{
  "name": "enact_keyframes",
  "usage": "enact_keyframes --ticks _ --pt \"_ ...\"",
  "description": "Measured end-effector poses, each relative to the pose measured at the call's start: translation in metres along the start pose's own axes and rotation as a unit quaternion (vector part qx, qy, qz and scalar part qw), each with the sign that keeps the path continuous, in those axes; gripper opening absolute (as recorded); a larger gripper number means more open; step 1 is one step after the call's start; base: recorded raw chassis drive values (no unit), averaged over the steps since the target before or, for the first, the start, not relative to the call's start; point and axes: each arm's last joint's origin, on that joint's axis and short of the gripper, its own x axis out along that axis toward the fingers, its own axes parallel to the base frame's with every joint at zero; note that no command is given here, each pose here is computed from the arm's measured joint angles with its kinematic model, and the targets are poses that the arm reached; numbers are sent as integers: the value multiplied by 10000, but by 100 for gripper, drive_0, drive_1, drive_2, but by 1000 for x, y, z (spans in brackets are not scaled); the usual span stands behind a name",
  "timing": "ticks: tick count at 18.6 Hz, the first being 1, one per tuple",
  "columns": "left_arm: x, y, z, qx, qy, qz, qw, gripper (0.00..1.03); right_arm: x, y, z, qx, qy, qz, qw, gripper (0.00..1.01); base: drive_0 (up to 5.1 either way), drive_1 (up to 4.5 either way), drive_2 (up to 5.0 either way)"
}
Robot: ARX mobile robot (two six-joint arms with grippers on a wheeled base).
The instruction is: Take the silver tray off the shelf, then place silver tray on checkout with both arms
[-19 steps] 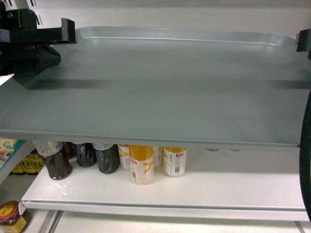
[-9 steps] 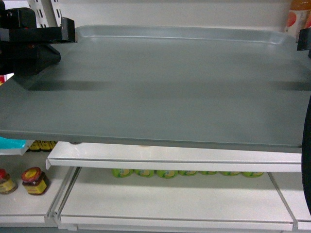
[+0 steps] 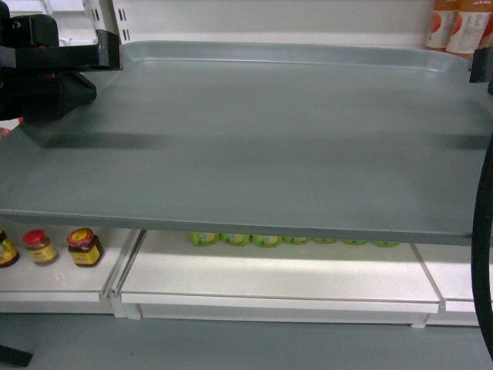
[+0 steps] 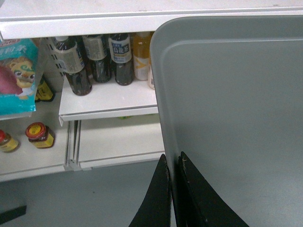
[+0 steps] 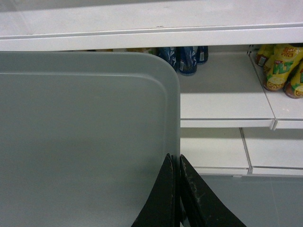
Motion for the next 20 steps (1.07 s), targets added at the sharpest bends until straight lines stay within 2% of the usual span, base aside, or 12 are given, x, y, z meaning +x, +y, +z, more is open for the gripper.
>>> enact_keyframes --ticks 20 --pt "0 0 1 15 -32 -2 10000 3 0 0 0 1 -11 -12 10000 2 5 -424 434"
